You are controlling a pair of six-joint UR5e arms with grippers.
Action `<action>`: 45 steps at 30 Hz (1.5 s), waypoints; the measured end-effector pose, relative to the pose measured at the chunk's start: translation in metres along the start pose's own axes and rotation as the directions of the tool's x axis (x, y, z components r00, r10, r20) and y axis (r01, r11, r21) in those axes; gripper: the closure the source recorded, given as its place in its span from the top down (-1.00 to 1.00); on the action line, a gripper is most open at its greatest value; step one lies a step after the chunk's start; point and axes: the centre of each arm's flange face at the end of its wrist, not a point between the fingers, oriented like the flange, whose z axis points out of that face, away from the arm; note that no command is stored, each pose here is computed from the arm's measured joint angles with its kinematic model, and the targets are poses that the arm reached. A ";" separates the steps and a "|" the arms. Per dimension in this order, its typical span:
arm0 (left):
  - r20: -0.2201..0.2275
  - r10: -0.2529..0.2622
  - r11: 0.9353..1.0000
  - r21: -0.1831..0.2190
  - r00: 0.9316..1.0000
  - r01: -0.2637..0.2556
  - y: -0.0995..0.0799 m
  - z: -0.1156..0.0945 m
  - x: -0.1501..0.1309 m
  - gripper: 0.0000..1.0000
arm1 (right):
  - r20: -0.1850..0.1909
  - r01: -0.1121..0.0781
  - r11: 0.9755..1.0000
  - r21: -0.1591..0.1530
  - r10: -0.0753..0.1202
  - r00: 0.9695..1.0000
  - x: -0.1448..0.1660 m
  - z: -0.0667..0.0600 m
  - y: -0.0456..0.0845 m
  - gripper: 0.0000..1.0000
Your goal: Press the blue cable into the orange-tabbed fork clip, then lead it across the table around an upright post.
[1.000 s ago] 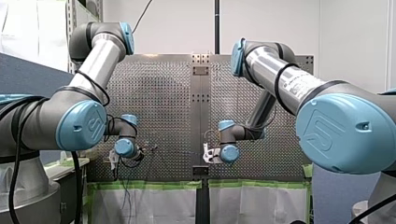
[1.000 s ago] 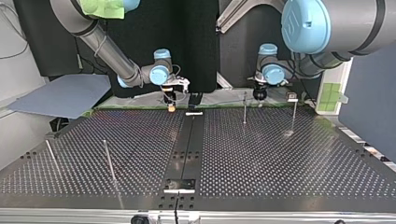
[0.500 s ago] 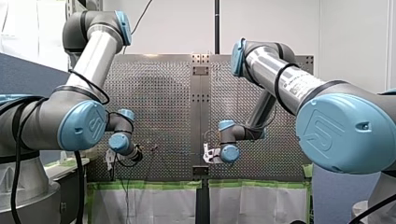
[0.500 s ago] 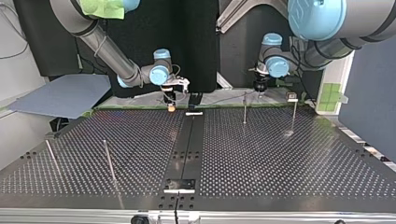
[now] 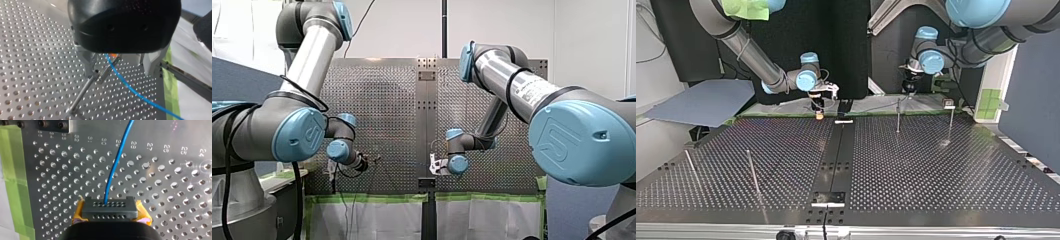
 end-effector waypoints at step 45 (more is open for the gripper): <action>0.104 0.080 0.995 0.044 0.991 -0.084 -0.065 -0.009 0.015 1.00 | 0.003 -0.007 1.000 0.002 0.007 1.000 -0.001 0.002 0.005 -1.00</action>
